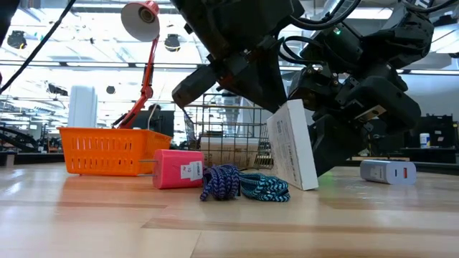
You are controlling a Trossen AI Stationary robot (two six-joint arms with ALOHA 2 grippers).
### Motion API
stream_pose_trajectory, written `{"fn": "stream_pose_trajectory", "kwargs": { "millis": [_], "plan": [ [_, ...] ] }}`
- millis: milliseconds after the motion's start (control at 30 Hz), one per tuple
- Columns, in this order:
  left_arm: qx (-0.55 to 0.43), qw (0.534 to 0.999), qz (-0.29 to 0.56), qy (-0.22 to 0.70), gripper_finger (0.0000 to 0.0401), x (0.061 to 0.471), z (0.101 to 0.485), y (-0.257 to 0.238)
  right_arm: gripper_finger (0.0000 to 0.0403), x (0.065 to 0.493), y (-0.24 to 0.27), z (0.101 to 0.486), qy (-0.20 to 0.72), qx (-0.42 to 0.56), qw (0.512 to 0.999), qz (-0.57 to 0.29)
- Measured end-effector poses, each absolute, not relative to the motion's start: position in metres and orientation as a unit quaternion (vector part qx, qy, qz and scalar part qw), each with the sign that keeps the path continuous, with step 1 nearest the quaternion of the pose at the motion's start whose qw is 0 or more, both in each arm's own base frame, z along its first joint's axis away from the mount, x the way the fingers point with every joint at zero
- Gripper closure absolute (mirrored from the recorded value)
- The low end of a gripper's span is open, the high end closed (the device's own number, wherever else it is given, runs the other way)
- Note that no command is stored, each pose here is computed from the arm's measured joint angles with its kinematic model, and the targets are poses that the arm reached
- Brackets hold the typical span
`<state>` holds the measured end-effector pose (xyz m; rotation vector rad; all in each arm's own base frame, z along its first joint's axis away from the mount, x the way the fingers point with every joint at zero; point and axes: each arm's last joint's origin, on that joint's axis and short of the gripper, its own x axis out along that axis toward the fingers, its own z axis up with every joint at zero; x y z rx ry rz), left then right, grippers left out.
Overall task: Pick and place items into bin
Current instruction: Put the card reader box into the wire basket
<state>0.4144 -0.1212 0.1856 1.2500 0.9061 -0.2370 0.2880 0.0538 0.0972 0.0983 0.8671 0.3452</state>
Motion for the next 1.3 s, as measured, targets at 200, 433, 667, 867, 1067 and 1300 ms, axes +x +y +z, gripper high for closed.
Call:
{"fn": "stream_pose_trajectory", "kwargs": {
  "millis": [200,433,667,867,1067,1300],
  "plan": [
    [0.565,0.708,-0.107,0.409,0.0346,0.4150,0.1854,-0.1193,0.0403,0.2880,0.0538,0.0972,0.418,0.048,0.892,0.166],
    [0.576,0.700,-0.112,0.407,0.0346,0.4154,0.1855,-0.1185,0.0403,0.2879,0.0538,0.0972,0.418,0.048,0.892,0.166],
    [0.574,0.709,-0.105,0.396,0.0346,0.4180,0.1865,-0.1190,0.0403,0.2879,0.0538,0.0972,0.418,0.048,0.892,0.166],
    [0.572,0.713,-0.106,0.391,0.0346,0.4187,0.1869,-0.1193,0.0403,0.2879,0.0538,0.0971,0.419,0.048,0.891,0.166],
    [0.572,0.715,-0.107,0.388,0.0346,0.4192,0.1873,-0.1195,0.0403,0.2878,0.0537,0.0971,0.419,0.048,0.891,0.166],
    [0.571,0.723,-0.104,0.375,0.0346,0.4214,0.1887,-0.1206,0.0403,0.2878,0.0537,0.0971,0.419,0.048,0.891,0.166]
  ]
}}
